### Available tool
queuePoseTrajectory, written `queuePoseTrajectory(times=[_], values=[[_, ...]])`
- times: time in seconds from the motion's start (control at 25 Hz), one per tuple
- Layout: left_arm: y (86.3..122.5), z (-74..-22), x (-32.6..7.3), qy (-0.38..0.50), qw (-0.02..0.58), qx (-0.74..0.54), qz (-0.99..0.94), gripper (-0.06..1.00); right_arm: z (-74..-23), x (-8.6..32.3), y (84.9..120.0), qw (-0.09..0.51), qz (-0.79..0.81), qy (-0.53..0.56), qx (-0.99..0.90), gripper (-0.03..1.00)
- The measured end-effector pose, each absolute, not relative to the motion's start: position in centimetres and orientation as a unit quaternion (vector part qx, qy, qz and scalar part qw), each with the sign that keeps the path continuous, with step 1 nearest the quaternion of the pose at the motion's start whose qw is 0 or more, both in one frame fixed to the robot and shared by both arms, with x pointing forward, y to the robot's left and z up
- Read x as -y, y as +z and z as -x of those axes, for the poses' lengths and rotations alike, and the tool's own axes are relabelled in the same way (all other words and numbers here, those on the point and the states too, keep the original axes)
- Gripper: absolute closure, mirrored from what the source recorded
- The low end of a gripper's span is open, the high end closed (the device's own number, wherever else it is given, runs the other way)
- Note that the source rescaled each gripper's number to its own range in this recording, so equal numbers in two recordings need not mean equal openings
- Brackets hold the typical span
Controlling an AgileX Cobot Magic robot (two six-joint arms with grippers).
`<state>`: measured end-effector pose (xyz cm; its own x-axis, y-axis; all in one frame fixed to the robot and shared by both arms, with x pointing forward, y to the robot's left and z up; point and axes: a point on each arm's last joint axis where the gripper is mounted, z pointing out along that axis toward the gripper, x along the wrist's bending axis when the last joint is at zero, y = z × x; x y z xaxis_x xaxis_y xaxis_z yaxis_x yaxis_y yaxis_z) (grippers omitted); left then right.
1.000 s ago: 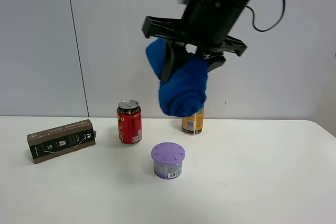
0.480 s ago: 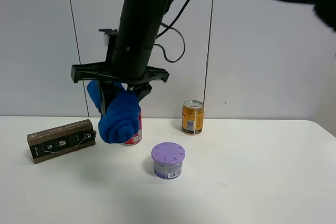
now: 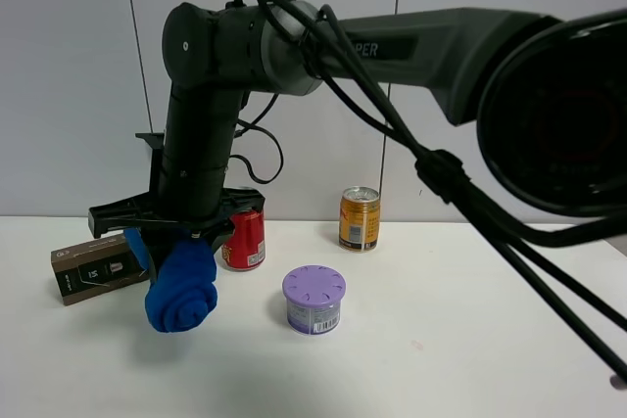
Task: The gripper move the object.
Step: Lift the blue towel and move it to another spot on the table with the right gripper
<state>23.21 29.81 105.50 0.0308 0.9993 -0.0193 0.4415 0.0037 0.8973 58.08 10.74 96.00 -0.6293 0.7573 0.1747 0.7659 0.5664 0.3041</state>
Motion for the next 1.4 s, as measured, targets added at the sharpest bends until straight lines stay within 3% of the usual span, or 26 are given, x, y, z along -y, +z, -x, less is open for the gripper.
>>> queuePoseTrajectory(times=[0.36,0.72,1.24,1.28,1.4], values=[[105.5,-23.2,-29.8,0.362,0.385,-0.595,-0.606,-0.06,-59.0,-11.0,94.2,-0.015,0.453,-0.184,0.872,0.97],[105.5,-23.2,-29.8,0.362,0.385,-0.595,-0.606,-0.06,-59.3,-11.7,90.5,0.002,0.470,-0.185,0.863,0.97],[105.5,-23.2,-29.8,0.362,0.385,-0.595,-0.606,-0.06,-59.8,-11.8,89.3,-0.011,0.477,-0.190,0.858,0.96],[105.5,-23.2,-29.8,0.362,0.385,-0.595,-0.606,-0.06,-59.8,-11.8,89.3,-0.011,0.477,-0.192,0.858,0.89],[105.5,-23.2,-29.8,0.362,0.385,-0.595,-0.606,-0.06,-59.9,-12.0,89.4,-0.014,0.475,-0.203,0.856,0.36]])
